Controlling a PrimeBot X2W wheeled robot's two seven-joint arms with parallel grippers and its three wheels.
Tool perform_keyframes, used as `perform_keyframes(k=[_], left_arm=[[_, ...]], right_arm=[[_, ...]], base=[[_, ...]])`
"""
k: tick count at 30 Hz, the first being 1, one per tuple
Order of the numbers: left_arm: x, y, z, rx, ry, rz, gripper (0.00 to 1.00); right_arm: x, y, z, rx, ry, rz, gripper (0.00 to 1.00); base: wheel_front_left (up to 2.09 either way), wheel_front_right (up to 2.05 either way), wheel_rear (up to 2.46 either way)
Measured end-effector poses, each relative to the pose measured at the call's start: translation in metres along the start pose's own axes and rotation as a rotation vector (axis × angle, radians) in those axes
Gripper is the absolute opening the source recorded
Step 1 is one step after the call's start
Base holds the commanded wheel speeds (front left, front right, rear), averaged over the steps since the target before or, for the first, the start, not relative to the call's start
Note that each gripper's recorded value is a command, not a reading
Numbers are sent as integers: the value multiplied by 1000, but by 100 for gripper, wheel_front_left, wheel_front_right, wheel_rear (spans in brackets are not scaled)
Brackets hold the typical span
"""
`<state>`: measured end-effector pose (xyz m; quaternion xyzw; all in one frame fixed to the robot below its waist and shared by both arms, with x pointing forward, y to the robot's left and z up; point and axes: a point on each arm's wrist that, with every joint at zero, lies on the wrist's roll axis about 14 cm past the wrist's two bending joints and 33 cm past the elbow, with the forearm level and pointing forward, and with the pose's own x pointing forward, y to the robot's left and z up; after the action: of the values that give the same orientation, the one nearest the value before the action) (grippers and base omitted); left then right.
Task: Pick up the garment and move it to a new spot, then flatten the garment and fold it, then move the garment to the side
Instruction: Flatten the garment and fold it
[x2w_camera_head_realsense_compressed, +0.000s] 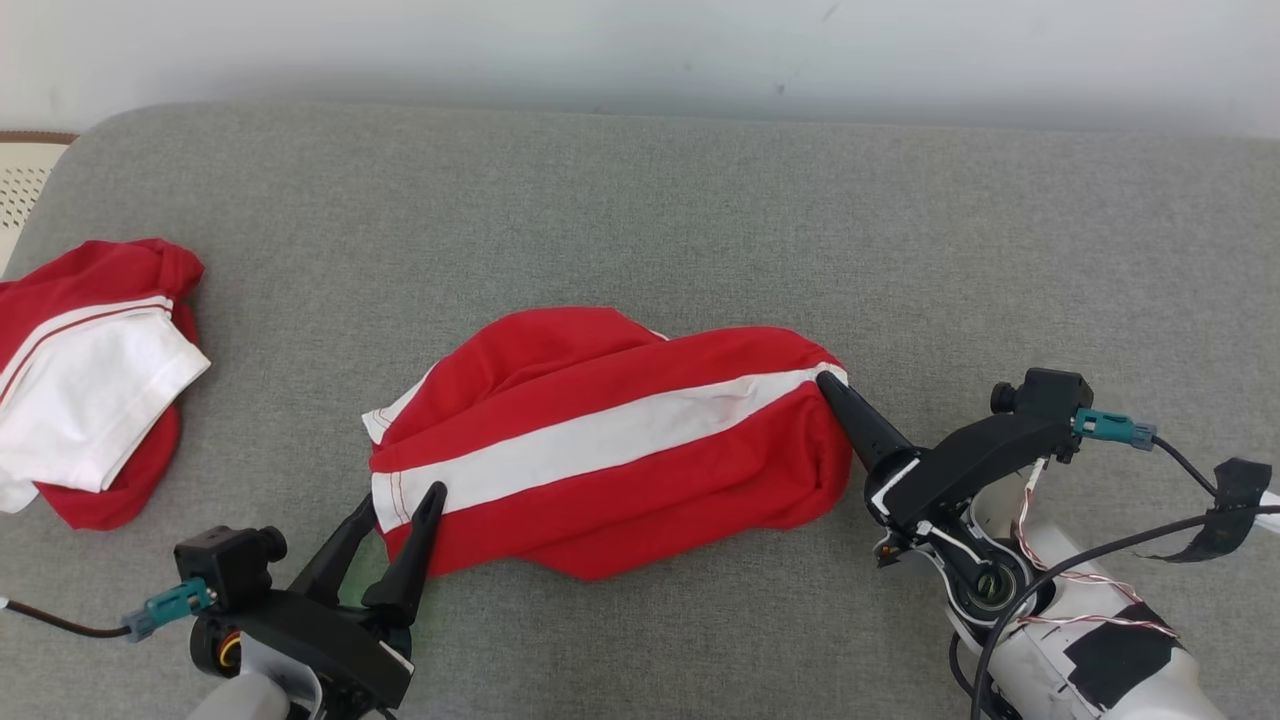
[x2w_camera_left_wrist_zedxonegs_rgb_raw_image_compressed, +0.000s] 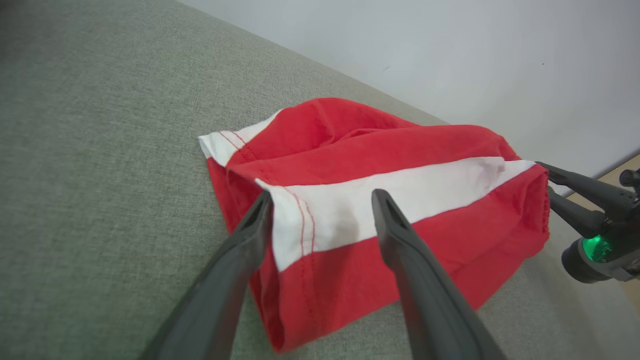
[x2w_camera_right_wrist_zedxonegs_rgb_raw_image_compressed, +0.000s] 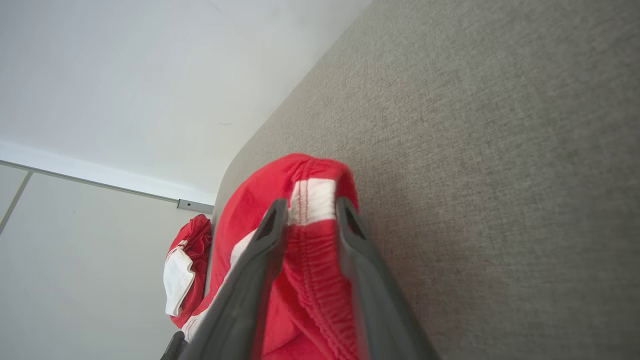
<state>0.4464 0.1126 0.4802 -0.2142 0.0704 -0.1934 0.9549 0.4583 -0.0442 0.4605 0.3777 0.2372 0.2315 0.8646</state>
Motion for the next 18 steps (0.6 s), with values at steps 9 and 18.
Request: perform_keyframes(k=[9, 18], left_arm=[[-1, -2, -2, -4, 9, -7, 100], [-2, -4, -6, -14, 23, -12, 100]], right_arm=[[1, 4, 3, 1, -17, 13, 0], [-2, 10, 0, -8, -11, 30, 0]], base=[[0, 0, 0], [0, 0, 0]])
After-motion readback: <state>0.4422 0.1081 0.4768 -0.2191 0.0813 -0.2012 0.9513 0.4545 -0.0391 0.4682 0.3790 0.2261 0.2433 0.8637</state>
